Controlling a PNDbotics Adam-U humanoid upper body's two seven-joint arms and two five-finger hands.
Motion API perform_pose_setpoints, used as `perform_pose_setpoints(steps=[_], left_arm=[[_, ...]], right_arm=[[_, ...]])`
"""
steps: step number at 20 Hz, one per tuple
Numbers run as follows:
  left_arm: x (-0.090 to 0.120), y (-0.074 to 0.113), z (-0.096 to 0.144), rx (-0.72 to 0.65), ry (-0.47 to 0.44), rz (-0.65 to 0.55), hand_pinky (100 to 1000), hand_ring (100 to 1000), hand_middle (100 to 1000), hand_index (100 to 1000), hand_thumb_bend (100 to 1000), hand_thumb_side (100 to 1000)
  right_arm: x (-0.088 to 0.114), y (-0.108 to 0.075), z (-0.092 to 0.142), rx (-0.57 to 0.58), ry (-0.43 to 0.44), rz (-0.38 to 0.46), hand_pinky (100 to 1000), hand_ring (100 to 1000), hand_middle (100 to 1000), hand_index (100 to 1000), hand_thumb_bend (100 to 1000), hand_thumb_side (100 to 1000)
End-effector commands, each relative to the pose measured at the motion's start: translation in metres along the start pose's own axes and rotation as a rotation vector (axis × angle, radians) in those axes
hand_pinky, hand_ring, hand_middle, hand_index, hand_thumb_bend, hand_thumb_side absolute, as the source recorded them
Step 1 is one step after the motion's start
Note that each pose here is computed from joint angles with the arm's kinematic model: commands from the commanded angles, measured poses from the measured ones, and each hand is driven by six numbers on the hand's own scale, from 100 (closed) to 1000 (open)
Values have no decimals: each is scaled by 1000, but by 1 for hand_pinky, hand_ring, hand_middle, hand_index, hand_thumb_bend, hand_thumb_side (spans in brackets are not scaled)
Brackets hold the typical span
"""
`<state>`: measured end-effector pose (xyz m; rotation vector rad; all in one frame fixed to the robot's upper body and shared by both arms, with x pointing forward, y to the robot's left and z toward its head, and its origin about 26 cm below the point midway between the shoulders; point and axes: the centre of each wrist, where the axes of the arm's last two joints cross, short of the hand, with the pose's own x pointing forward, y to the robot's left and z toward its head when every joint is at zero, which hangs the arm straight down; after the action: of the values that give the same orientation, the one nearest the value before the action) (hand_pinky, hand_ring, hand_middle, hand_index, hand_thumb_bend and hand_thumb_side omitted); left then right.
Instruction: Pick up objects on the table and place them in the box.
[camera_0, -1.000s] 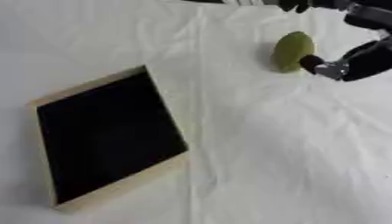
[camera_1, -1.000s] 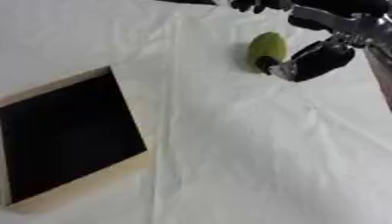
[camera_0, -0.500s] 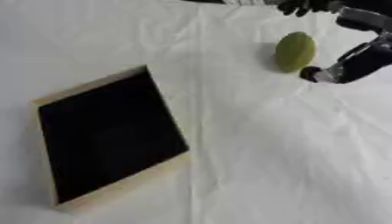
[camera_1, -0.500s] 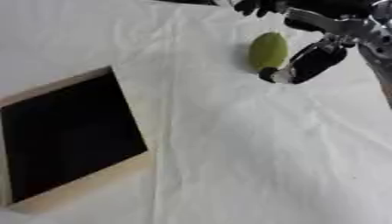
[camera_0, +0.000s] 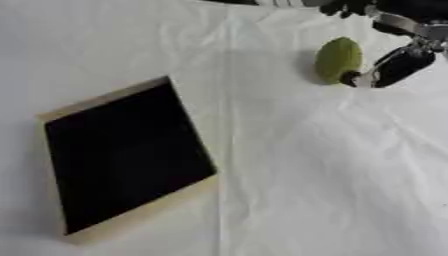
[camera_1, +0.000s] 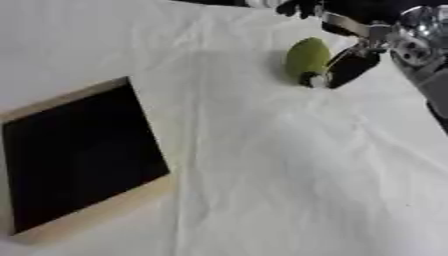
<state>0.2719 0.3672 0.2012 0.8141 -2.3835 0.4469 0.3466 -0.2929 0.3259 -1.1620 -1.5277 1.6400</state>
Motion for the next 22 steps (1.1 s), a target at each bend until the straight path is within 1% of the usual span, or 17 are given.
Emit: perform_pose_setpoints(steps=[1, 7, 11, 18, 22], left_arm=[[6, 0, -5, -10, -30, 3, 493, 507, 546, 717, 312, 581], [6, -1, -5, -13, -30, 6, 494, 508, 547, 717, 310, 582], [6, -1, -5, -13, -29, 8, 494, 508, 547, 717, 309, 583], [6, -3, -5, -17, -28, 13, 494, 507, 547, 717, 308, 584], [6, -3, -5, -18, -26, 17, 494, 508, 547, 717, 306, 585]], right_arm=[[-11, -4, -1, -6, 44, 22, 828, 852, 867, 972, 457, 100], [-29, 7, -7, 41, 98, 12, 827, 856, 868, 973, 429, 100], [-40, 13, -10, 60, 129, -1, 828, 856, 869, 969, 428, 100], [-49, 19, -15, 71, 153, -21, 827, 853, 869, 967, 426, 100], [-53, 22, -21, 57, 172, -35, 826, 851, 869, 966, 425, 100]])
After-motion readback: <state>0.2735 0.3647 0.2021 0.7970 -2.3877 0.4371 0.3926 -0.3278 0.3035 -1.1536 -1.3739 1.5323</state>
